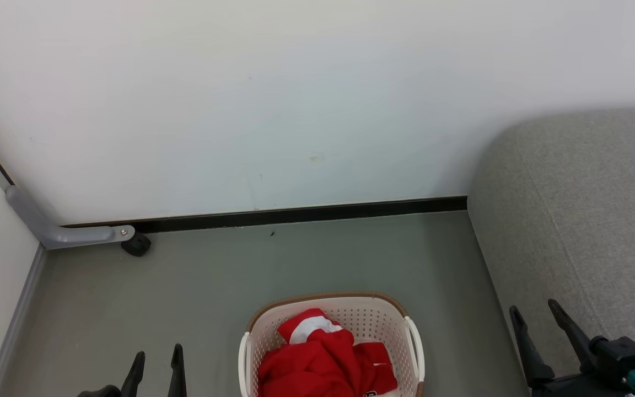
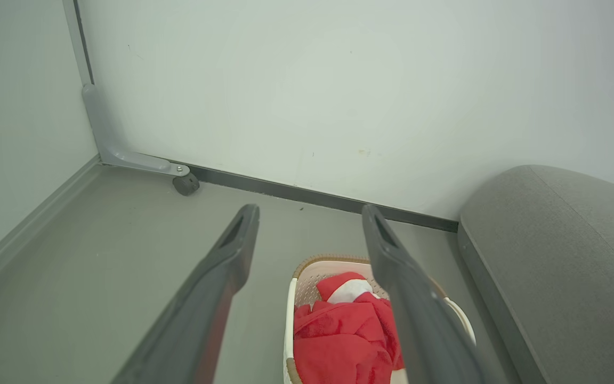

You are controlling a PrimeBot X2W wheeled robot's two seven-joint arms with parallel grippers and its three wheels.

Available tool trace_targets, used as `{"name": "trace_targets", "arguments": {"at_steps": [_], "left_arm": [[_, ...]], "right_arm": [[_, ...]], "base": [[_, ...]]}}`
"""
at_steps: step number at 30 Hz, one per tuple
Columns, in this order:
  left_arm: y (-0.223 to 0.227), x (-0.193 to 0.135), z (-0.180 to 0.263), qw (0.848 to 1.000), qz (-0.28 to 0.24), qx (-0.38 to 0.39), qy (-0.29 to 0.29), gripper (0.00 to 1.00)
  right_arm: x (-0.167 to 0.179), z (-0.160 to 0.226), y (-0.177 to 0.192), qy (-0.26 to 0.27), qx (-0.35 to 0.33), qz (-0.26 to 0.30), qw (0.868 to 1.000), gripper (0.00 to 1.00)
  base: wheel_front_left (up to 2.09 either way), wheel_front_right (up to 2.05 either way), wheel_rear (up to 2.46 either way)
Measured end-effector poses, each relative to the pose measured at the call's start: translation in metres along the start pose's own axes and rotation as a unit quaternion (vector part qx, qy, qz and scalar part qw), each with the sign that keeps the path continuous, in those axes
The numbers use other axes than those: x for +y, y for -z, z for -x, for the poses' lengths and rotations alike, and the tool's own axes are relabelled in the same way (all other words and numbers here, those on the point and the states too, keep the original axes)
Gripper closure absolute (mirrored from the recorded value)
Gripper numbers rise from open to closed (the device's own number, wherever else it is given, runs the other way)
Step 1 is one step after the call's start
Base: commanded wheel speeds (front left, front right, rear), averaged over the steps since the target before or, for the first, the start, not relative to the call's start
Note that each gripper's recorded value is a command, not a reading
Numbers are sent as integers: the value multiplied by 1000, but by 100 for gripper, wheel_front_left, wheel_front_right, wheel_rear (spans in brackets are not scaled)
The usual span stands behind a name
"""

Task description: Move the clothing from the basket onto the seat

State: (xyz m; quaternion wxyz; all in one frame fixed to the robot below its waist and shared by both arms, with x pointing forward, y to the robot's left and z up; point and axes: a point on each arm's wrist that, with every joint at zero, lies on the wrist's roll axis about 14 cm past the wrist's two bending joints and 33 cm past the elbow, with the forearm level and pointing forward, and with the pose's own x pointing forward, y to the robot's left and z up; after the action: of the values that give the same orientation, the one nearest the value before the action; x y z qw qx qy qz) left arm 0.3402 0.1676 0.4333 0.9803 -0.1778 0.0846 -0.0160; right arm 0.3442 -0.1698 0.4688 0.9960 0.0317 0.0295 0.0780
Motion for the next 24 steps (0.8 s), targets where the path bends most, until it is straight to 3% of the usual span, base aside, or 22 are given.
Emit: {"name": "trace_targets", "arguments": {"at_steps": [17,24], "left_arm": [[10,-6,-12,1000,4,18,15,0],[11,-18,-29,999,4,21,37,0]], "right_arm": [[-3,-2,15,9,23,-8,1000,0],[-8,-20,11,14,18,-4,1000,0]], "base": [[0,0,0],[0,0,0]]}}
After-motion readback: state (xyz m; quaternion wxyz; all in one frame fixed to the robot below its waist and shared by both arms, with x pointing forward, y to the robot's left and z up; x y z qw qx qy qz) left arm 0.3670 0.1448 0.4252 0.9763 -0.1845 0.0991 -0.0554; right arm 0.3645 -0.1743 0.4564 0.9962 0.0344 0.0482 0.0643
